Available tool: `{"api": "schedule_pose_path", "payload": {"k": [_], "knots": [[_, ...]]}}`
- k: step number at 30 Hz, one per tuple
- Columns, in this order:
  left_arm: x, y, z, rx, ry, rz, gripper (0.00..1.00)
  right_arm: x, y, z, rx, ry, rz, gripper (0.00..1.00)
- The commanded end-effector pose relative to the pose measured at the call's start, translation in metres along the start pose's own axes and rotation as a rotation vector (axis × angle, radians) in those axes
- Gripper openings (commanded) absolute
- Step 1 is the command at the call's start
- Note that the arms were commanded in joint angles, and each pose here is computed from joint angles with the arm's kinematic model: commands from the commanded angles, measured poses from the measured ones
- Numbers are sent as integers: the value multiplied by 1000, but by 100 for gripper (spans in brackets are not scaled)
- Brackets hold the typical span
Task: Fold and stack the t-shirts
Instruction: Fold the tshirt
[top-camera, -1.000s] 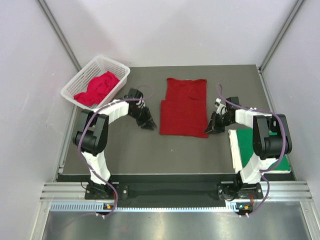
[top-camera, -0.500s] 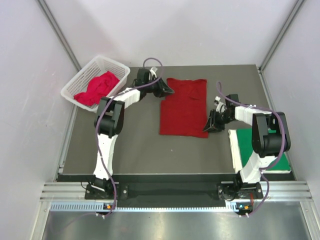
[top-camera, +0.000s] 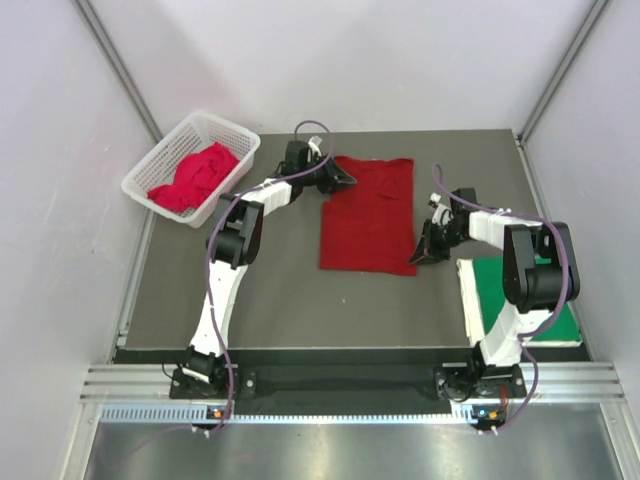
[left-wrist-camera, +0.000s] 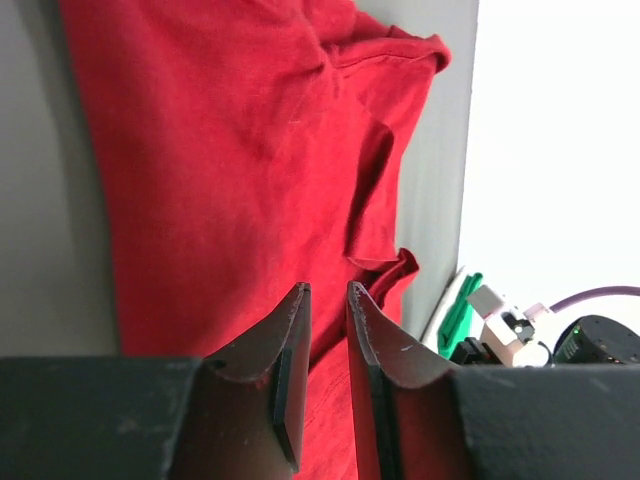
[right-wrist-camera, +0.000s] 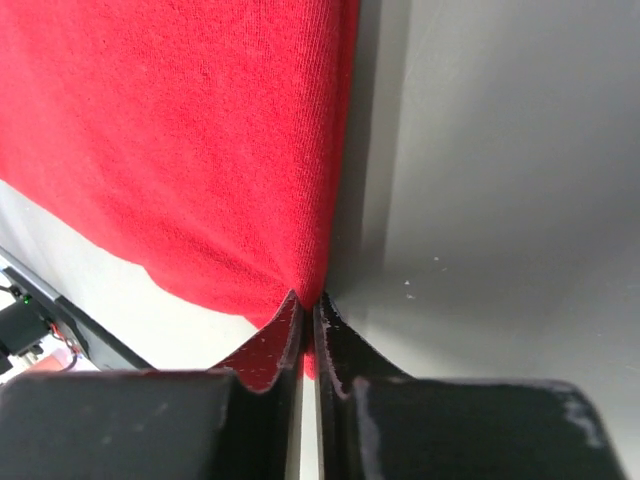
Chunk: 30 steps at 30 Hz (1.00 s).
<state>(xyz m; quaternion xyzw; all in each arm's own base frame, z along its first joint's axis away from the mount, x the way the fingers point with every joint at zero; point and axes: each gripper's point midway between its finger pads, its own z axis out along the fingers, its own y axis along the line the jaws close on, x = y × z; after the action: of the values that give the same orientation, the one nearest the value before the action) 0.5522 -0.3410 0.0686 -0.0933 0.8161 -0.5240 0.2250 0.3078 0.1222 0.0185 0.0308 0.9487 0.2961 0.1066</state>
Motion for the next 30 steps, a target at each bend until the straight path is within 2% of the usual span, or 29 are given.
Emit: {"api": "schedule_pose_path", "payload": {"k": [1,13,30], "knots": [[-7,8,-1,-27,-14,30,26,-4,-7,4,34,-5,-20,0],[1,64,-10,-227,2,-14,25,22,-16,1,66,-23,8,0],[4,78,-16,-289,5,-20,24,43,-22,-1,73,-46,13,0]]}}
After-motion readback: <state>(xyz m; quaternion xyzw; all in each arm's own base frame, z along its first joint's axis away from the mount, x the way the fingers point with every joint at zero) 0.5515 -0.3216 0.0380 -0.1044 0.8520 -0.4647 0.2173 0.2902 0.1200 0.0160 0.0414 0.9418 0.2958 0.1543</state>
